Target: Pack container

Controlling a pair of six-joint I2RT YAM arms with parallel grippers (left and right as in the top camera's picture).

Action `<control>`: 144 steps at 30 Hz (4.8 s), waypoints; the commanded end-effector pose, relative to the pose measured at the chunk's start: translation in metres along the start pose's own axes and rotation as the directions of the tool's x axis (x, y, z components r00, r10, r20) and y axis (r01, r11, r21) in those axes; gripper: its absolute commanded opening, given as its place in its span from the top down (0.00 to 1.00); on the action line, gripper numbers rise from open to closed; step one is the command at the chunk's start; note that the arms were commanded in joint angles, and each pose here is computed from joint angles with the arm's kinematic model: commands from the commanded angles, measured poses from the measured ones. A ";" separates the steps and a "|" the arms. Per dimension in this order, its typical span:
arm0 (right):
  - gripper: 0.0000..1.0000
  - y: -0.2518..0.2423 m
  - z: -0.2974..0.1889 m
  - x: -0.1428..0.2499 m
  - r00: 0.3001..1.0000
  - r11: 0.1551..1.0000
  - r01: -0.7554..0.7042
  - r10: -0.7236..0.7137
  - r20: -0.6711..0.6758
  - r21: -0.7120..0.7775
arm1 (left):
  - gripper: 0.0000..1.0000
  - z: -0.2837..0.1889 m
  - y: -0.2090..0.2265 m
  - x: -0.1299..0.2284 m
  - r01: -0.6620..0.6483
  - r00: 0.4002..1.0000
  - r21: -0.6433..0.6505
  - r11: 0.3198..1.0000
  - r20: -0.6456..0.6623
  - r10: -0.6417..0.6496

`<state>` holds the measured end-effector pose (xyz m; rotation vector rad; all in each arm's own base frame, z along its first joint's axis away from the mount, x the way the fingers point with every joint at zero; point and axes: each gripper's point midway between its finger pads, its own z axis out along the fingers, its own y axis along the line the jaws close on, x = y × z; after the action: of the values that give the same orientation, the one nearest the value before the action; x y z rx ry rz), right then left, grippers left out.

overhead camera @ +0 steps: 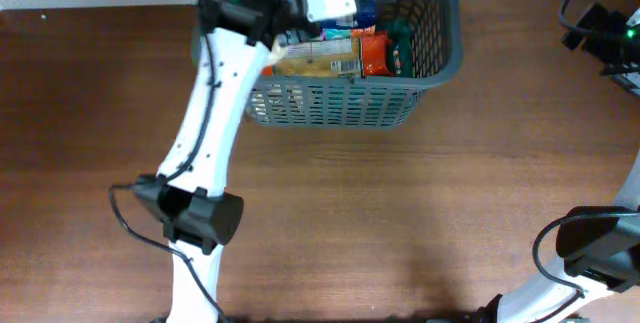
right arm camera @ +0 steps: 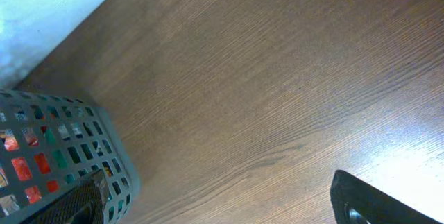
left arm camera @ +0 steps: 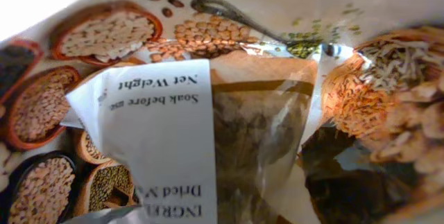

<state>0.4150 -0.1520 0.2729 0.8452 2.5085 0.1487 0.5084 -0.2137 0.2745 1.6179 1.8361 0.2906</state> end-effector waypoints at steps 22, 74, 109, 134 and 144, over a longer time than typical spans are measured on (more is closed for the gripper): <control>0.01 0.001 0.002 0.000 1.000 1.000 0.011 -0.011 -0.002 -0.003 | 0.01 -0.237 0.090 0.077 0.795 0.545 -0.486 0.363 0.310 -0.779; 0.01 0.129 -0.137 0.069 0.927 0.912 0.340 -0.284 0.243 -0.229 | 0.01 -0.136 0.040 0.358 0.859 -0.103 -0.508 -0.067 -0.043 -0.994; 0.01 -0.003 -0.119 0.215 0.583 0.900 0.369 -0.029 0.812 -0.233 | 0.01 -0.136 0.040 0.358 0.859 -0.104 -0.508 -0.068 -0.043 -0.994; 0.01 -0.044 0.030 0.265 0.767 0.952 0.210 -0.020 0.641 -0.222 | 0.01 -0.136 0.040 0.358 0.859 -0.104 -0.507 -0.068 -0.043 -0.994; 0.01 -0.044 0.030 0.265 0.767 0.952 0.210 -0.020 0.641 -0.222 | 0.01 -0.136 0.040 0.358 0.859 -0.104 -0.508 -0.068 -0.043 -0.994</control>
<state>0.2226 -0.0272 0.1268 0.4956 1.8413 0.1707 0.4526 0.1664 0.2857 -0.4585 2.5856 0.2216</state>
